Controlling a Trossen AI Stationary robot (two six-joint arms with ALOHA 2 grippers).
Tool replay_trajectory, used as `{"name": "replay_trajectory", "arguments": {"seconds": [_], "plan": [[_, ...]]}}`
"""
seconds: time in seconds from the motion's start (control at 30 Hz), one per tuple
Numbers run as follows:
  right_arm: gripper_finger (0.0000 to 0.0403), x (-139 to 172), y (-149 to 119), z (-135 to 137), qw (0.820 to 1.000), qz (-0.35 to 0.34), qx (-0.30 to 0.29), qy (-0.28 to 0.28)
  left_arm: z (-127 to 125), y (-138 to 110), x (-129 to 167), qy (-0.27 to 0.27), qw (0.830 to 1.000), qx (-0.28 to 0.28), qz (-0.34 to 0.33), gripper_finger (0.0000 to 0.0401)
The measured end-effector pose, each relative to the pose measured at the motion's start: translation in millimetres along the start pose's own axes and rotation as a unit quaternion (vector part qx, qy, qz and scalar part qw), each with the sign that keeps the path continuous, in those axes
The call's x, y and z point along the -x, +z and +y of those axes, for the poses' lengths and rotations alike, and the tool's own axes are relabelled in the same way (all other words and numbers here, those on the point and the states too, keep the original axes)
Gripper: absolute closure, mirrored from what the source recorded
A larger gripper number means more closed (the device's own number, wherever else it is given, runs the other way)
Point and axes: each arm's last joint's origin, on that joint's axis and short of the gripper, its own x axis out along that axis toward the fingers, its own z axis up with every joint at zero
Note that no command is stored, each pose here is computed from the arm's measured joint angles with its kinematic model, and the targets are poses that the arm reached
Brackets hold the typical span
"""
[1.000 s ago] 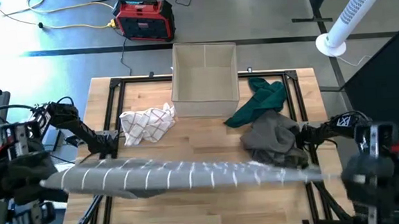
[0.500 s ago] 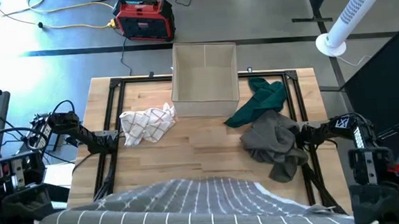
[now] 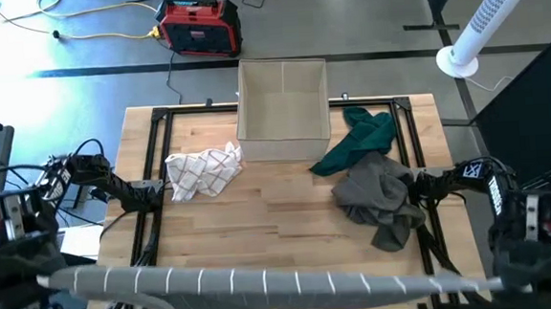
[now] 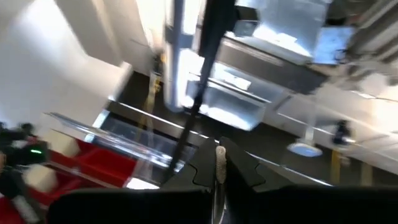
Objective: Fold towel
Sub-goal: Fold the grey checkered towel
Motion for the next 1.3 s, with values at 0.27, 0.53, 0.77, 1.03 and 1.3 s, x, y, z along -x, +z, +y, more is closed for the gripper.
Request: {"name": "replay_trajectory", "arguments": {"seconds": [0.27,0.53,0.77,1.03,1.3], "plan": [[0.0403,-1,-4,-31,0.985,0.135,0.072,-0.08,25,-14,-17,0.054,0.992,-0.051,0.1,0.0401],[0.0403,-16,-35,-46,0.944,0.276,0.108,-0.142,26,-42,-43,0.081,0.97,-0.118,0.195,0.0401],[0.0403,-29,-57,-51,0.925,0.307,0.153,-0.161,23,-70,-59,0.086,0.947,-0.165,0.262,0.0401],[0.0403,-40,-85,-49,0.905,0.357,0.151,-0.174,30,-101,-49,0.055,0.945,-0.114,0.303,0.0401],[0.0403,-45,-121,-51,0.858,0.434,0.192,-0.199,45,-131,-16,0.003,0.929,-0.039,0.368,0.0401]]}}
